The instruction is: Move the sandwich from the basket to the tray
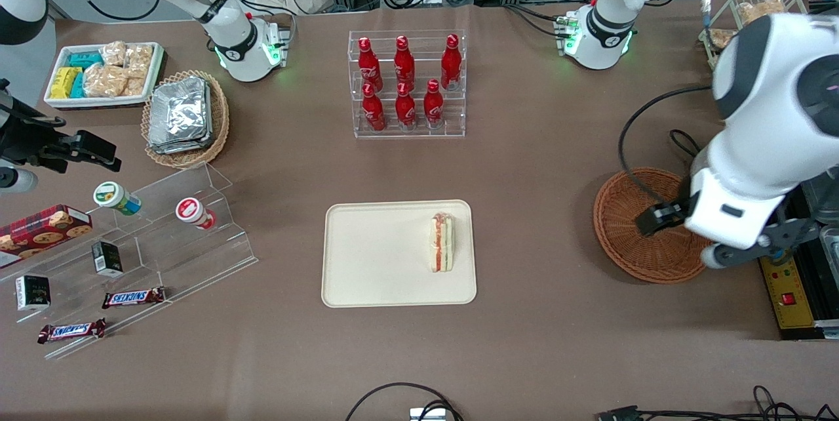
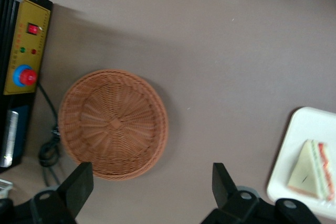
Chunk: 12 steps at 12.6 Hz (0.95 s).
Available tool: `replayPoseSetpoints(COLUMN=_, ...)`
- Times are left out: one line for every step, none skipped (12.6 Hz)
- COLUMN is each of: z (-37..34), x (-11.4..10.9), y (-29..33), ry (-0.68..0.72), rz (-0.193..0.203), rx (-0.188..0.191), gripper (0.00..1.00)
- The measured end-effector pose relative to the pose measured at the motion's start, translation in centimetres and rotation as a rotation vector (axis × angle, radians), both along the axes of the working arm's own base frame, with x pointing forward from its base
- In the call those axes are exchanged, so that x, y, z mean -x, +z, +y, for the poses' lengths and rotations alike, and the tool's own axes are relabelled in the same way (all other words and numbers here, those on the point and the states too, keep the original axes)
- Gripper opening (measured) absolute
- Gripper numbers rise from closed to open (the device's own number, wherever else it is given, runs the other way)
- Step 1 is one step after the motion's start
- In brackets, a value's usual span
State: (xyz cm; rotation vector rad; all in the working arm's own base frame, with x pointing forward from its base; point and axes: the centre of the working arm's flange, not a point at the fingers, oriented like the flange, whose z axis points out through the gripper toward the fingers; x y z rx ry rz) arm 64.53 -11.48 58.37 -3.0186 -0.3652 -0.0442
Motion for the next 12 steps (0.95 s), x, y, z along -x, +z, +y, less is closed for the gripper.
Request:
replayPoseSetpoints(z=1.9, x=0.7, y=0.9, ry=-0.026, rz=0.005, rx=0.007, gripper=1.00)
replayPoseSetpoints(z=3.5, x=1.5, y=1.7, ry=-0.054, rz=0.011, rx=0.015, gripper=1.00)
replayPoseSetpoints(z=5.0, x=2.4, y=2.4, ry=-0.081, rz=0.016, rx=0.017, gripper=1.00)
replayPoseSetpoints(z=6.3, x=3.4, y=2.9, ry=-0.111, rz=0.022, rx=0.024, gripper=1.00)
replayPoseSetpoints(z=7.4, x=4.4, y=3.5, ry=-0.140, rz=0.026, rx=0.032, gripper=1.00)
replayPoseSetpoints(z=8.4, x=5.4, y=4.0, ry=-0.169, rz=0.028, rx=0.043, gripper=1.00)
replayPoseSetpoints(z=9.1, x=6.4, y=4.6, ry=-0.199, rz=0.028, rx=0.063, gripper=1.00)
replayPoseSetpoints(z=9.5, x=7.5, y=5.2, ry=-0.223, rz=0.025, rx=0.085, gripper=1.00)
replayPoseSetpoints(z=9.8, x=8.4, y=5.8, ry=-0.231, rz=0.019, rx=0.092, gripper=1.00)
replayPoseSetpoints(z=10.1, x=9.2, y=6.3, ry=-0.234, rz=0.015, rx=0.091, gripper=1.00)
replayPoseSetpoints(z=10.1, x=9.7, y=6.6, ry=-0.236, rz=0.017, rx=0.090, gripper=1.00)
replayPoseSetpoints(z=10.1, x=10.0, y=6.6, ry=-0.238, rz=0.020, rx=0.089, gripper=1.00)
